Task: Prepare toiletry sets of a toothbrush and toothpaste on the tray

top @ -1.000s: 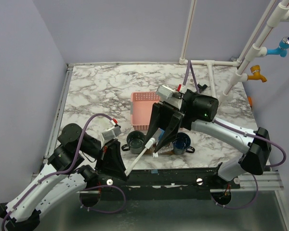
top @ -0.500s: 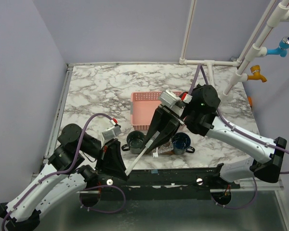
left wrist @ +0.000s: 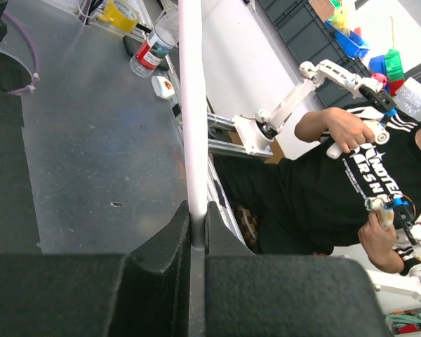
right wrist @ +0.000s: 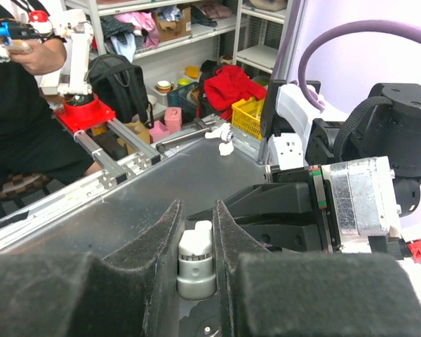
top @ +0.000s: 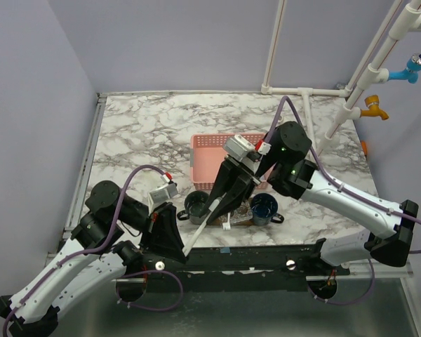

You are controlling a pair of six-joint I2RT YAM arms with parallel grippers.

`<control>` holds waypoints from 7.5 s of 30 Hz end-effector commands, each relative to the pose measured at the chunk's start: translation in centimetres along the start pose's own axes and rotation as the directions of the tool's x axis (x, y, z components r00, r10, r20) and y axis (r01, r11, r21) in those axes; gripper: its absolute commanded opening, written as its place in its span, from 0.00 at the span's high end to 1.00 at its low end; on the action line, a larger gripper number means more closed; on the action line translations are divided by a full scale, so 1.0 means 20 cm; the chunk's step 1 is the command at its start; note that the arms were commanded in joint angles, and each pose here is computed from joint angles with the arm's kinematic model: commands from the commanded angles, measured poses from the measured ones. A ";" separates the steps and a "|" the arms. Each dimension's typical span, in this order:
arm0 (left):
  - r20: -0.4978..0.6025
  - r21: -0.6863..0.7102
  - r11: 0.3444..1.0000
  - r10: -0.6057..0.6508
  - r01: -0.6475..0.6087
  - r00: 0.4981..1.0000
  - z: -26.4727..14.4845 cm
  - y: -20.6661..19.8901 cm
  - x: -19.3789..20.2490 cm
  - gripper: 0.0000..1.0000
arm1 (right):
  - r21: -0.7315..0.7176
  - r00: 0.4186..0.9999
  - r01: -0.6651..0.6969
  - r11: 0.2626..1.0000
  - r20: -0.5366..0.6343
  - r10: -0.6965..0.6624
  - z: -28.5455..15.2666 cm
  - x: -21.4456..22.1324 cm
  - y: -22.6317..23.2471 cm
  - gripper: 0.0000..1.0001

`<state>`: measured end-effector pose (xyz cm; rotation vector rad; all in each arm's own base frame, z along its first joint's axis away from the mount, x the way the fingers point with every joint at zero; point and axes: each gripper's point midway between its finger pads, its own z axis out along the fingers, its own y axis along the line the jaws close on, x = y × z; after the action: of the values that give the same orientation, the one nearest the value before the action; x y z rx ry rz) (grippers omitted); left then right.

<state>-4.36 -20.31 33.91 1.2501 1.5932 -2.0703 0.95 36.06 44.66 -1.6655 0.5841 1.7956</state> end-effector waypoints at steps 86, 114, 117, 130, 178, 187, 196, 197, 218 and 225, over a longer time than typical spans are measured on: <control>0.275 -0.871 0.469 0.215 0.148 0.937 -0.49 0.76 -0.20 0.05 | 0.991 0.855 -0.001 -0.132 0.069 0.515 -1.13 0.91 -0.09 1.00; 0.284 -0.863 0.478 0.195 0.162 0.939 -0.47 0.78 -0.20 0.05 | 0.938 0.918 -0.175 -0.301 0.266 0.294 -1.25 1.14 -0.09 0.99; 0.285 -0.863 0.478 0.198 0.161 0.938 -0.47 0.77 -0.21 0.05 | 0.933 0.923 -0.185 -0.307 0.272 0.272 -1.26 1.14 -0.09 0.99; 0.288 -0.864 0.476 0.199 0.164 0.937 -0.47 0.78 -0.21 0.05 | 0.925 0.942 -0.177 -0.336 0.258 0.215 -1.32 1.18 -0.07 1.00; 0.302 -0.862 0.474 0.190 0.182 0.934 -0.47 0.78 -0.23 0.06 | 0.935 0.945 -0.169 -0.311 0.243 0.217 -1.31 1.06 0.00 0.58; 0.271 -0.917 0.360 0.250 0.170 0.930 -0.58 0.75 -0.30 0.05 | 0.928 0.967 -0.138 -0.346 0.202 0.156 -1.37 0.91 0.03 0.42; 0.209 -0.963 0.230 0.301 0.142 0.930 -0.69 0.76 -0.43 0.05 | 0.916 0.973 0.043 -0.399 0.052 0.224 -1.43 0.84 -0.11 0.33; 0.205 -0.965 0.224 0.307 0.139 0.929 -0.69 0.76 -0.44 0.05 | 0.915 0.976 0.053 -0.400 0.038 0.216 -1.43 0.81 -0.13 0.32; 0.315 -0.938 0.005 0.425 0.346 0.849 -1.11 0.84 -0.72 0.05 | 0.787 0.973 -0.032 -0.616 0.164 0.160 -2.17 0.66 -0.31 0.28; 0.328 -0.900 -0.087 0.507 0.426 0.797 -1.28 0.90 -0.69 0.05 | 0.732 0.956 -0.073 -0.678 0.244 0.161 -2.27 0.72 -0.24 0.25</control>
<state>26.63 -9.86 31.37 -0.0176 1.9256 -0.3991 36.92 9.74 24.92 0.0754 1.8685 0.1789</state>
